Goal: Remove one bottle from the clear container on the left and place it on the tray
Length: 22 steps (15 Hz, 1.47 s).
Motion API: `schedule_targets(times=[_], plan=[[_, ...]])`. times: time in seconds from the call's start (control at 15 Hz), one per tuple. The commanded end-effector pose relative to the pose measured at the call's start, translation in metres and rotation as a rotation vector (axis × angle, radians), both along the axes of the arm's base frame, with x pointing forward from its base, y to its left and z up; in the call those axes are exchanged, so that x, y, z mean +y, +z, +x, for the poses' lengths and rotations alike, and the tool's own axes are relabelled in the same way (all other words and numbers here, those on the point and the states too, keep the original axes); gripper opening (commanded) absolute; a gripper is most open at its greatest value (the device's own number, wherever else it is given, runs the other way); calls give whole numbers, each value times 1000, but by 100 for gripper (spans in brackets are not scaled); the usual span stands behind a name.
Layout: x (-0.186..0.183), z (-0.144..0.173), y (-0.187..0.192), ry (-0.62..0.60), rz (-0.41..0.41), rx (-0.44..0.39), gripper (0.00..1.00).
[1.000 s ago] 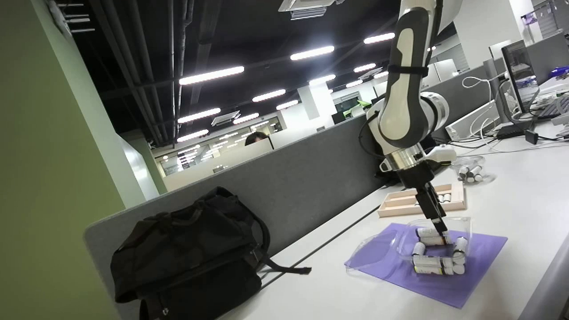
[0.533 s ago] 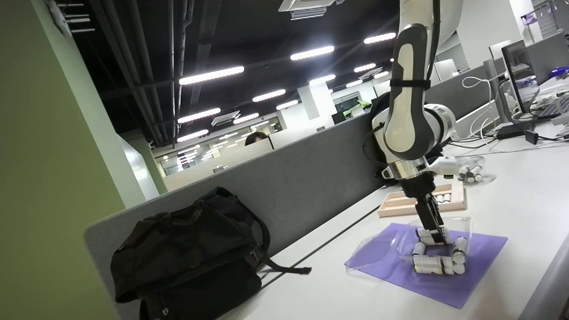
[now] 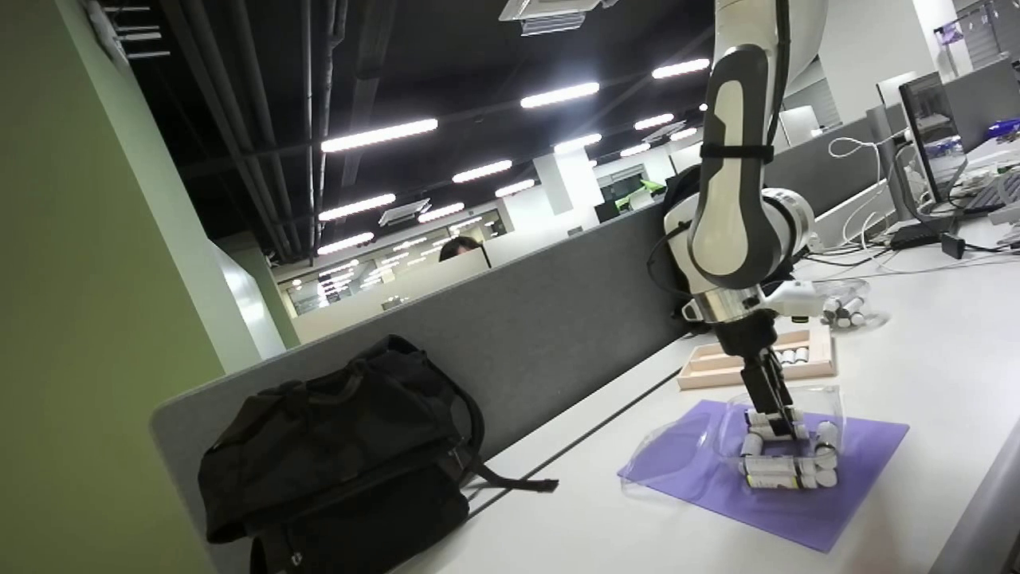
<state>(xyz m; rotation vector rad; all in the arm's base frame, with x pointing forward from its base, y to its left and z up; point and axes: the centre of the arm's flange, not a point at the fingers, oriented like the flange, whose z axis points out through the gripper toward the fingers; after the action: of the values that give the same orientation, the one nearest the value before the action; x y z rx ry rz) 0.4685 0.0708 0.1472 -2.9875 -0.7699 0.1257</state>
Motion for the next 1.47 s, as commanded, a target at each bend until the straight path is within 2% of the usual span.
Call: schedule_targets(times=[0.0, 1.07, 1.13, 1.2, 1.4], plan=[[-2, 6, 2, -35, -26, 7, 100], [-17, 4, -39, -79, -55, 108, 100], [-17, 4, -39, -81, -58, 104, 75], [-17, 4, -39, -79, -59, 105, 73], [-16, 3, -38, -74, -64, 111, 54]])
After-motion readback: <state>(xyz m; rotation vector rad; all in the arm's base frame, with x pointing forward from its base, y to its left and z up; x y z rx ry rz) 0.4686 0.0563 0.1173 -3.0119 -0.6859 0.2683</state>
